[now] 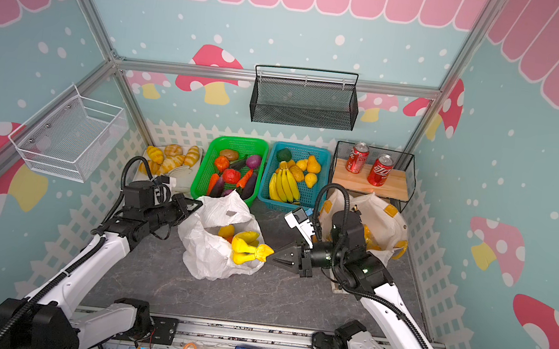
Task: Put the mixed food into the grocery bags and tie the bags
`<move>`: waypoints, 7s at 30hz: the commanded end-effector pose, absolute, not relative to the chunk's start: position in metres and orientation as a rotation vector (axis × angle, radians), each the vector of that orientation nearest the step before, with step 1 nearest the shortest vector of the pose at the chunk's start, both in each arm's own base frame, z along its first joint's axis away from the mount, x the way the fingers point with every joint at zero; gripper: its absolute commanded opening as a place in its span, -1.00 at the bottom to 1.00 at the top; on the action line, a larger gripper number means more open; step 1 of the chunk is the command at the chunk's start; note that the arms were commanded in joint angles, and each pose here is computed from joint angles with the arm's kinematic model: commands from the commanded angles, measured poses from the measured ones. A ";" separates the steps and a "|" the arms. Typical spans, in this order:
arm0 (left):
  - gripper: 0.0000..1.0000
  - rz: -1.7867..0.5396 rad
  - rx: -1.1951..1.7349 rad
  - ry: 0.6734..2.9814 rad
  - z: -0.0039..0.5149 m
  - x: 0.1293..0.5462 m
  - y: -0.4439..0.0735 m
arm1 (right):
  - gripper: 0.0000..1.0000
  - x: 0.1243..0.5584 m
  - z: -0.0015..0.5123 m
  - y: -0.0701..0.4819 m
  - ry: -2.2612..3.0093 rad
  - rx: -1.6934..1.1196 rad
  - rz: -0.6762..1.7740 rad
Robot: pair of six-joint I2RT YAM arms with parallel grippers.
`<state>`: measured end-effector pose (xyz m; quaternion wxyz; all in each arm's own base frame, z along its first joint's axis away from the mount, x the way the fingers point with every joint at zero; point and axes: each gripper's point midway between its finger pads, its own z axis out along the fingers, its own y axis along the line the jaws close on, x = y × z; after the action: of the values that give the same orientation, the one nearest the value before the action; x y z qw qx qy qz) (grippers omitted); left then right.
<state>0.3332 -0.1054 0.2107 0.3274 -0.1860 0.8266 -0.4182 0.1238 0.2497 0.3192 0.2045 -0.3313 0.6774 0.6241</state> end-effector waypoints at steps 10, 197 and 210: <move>-1.00 -1.134 -0.371 2.127 0.242 0.328 -0.120 | -1.00 0.184 0.286 0.277 1.912 -0.695 1.720; 0.39 -0.148 0.399 2.024 0.375 0.330 -0.158 | -1.00 0.303 0.373 0.187 1.436 -0.283 0.854; -0.93 -0.986 0.284 1.698 0.457 0.290 -0.192 | -1.00 0.283 0.420 0.147 1.365 -0.305 0.539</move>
<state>0.3011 -0.1839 0.4205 0.5467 0.1400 0.7737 -0.2878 0.2912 0.1671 0.3990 0.6974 -0.1370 0.6319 0.3090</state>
